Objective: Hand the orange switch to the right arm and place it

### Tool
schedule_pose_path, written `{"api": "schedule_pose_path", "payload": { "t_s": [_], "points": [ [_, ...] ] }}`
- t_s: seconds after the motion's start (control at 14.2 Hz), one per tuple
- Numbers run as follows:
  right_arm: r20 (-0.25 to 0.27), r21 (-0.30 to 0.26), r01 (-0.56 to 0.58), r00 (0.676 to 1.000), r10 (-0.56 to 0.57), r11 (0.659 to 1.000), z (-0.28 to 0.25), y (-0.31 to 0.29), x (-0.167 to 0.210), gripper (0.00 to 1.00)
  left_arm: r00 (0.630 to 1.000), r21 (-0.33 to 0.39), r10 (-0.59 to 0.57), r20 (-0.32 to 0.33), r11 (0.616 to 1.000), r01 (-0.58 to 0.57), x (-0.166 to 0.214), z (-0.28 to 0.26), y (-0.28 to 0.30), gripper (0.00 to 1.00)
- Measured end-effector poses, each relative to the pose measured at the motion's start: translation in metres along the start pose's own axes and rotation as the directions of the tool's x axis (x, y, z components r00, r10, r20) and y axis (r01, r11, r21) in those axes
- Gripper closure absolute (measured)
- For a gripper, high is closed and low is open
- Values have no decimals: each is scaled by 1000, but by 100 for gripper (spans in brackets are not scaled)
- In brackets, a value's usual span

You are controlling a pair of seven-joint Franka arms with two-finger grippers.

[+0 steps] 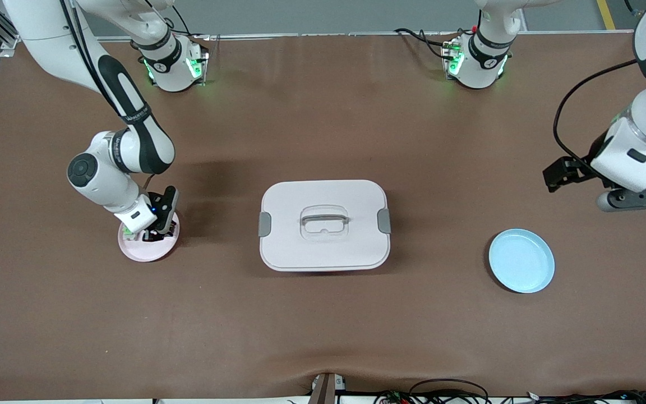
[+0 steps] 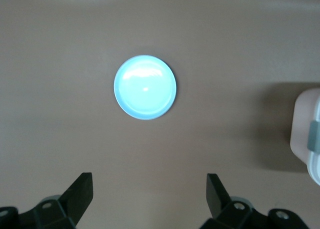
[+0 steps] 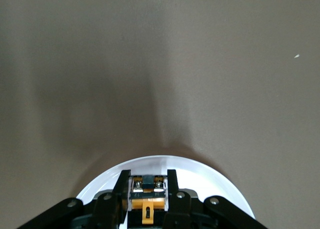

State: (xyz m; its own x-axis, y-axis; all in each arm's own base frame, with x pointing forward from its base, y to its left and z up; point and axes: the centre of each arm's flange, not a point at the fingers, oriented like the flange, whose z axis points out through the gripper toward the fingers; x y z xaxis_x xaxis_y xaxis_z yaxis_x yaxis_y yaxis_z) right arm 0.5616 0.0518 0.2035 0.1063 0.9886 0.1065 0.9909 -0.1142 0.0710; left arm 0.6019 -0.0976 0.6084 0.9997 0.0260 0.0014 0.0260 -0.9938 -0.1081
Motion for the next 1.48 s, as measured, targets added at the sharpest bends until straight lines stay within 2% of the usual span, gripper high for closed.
{"api": "schedule_pose_path", "payload": {
  "t_s": [0.35,0.56,0.85,0.92,1.2,1.34,1.48],
  "points": [
    [-1,12,-17,1000,17,1000,7,-2,-2,66,999,-14,33,-35,999,-34,-29,3,-20,0],
    [-9,13,-41,999,41,999,7,-2,-1,42,998,-21,36,-42,999,-37,-43,1,-24,0],
    [-13,13,-48,999,48,999,5,0,0,2,998,-35,40,-42,999,-42,-46,-1,-20,0],
    [-14,30,-50,999,50,998,4,2,0,0,998,-40,43,-42,998,-44,-47,-1,-18,0],
    [-28,198,-94,994,101,976,-45,34,5,0,998,-58,52,-23,997,-53,-52,-6,-12,0],
    [-8,223,-132,990,137,966,-87,52,2,0,998,-62,55,-16,997,-55,-58,-13,-11,0],
    [34,240,-226,974,224,944,-122,60,-4,0,998,-81,53,-21,995,-55,-65,-24,-11,0]
  ]
}}
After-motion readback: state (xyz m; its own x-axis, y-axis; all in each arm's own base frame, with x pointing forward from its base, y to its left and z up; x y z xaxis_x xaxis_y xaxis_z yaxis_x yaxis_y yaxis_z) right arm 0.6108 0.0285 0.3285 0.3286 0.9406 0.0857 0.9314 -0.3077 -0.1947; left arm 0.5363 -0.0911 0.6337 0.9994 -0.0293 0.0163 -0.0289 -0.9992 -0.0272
